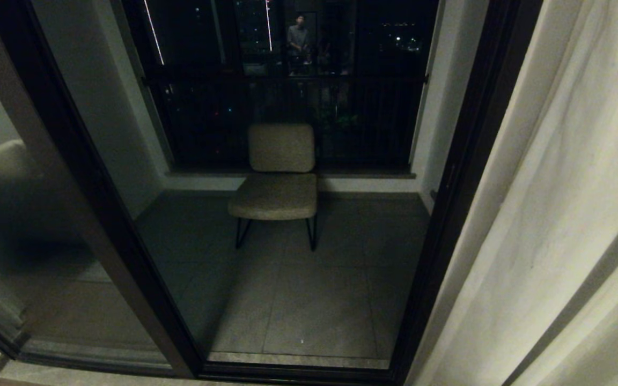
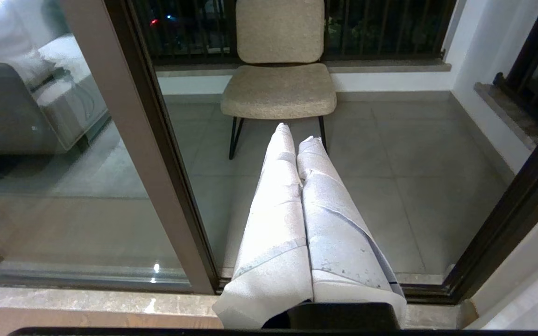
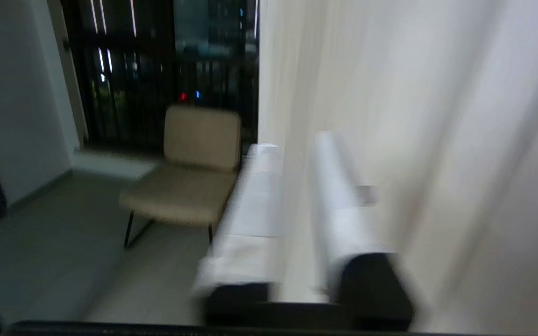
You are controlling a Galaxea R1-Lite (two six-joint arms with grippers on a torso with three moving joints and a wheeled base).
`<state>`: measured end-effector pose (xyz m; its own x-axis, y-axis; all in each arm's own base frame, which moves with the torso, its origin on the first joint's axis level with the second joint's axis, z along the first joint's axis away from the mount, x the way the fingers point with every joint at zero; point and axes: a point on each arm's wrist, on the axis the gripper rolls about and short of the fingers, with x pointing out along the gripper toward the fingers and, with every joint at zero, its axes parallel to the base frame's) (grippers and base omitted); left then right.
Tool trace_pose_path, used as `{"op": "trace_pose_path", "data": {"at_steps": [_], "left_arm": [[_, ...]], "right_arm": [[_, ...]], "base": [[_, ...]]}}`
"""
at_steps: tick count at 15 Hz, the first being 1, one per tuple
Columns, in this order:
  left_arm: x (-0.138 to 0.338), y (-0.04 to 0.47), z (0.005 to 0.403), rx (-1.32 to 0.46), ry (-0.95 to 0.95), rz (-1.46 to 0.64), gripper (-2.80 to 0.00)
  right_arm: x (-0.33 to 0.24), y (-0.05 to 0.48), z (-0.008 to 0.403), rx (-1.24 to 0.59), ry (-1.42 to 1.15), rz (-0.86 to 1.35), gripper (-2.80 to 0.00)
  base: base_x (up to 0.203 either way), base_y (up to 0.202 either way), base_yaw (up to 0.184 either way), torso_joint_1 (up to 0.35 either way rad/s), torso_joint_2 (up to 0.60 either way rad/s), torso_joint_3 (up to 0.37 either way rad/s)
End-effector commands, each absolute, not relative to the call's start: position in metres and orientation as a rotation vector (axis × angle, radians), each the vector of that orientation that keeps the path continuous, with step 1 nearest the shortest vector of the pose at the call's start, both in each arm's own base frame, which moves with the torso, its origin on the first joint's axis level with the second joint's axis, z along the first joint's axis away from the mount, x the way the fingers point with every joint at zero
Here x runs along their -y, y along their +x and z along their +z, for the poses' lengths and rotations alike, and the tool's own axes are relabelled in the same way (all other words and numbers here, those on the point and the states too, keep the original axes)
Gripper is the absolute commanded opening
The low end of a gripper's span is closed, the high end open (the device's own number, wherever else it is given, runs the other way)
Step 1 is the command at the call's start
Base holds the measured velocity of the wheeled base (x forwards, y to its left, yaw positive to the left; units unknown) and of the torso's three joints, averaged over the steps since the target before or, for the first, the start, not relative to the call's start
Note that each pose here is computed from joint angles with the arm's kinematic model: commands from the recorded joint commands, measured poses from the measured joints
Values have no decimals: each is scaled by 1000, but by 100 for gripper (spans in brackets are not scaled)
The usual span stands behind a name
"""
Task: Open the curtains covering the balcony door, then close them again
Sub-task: Close the inner curtains on both sides
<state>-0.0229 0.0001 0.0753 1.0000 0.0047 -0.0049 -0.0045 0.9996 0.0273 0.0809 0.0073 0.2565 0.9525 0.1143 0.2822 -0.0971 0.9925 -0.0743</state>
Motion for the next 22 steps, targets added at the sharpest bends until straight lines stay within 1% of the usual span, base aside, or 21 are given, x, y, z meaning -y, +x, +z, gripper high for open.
{"op": "trace_pose_path", "data": {"at_steps": [1, 5, 7, 13, 17, 22], "left_arm": [[0, -23, 75, -5, 28, 5, -280], [0, -23, 75, -5, 28, 5, -280], [0, -23, 75, -5, 28, 6, -280], [0, -23, 75, -5, 28, 5, -280], [0, -23, 75, -5, 28, 5, -280], [0, -23, 75, -5, 26, 5, -280]], "right_arm": [[-11, 134, 268, 253, -61, 103, 0], [1, 162, 272, 291, -71, 12, 0], [4, 170, 281, 326, -73, -6, 0], [13, 170, 311, 417, -91, -64, 0], [32, 170, 309, 403, -109, -166, 0], [42, 202, 299, 346, -58, -164, 0]], "base": [[0, 0, 0, 0, 0, 0], [0, 0, 0, 0, 0, 0], [0, 0, 0, 0, 0, 0], [0, 0, 0, 0, 0, 0], [0, 0, 0, 0, 0, 0], [0, 0, 0, 0, 0, 0]]}}
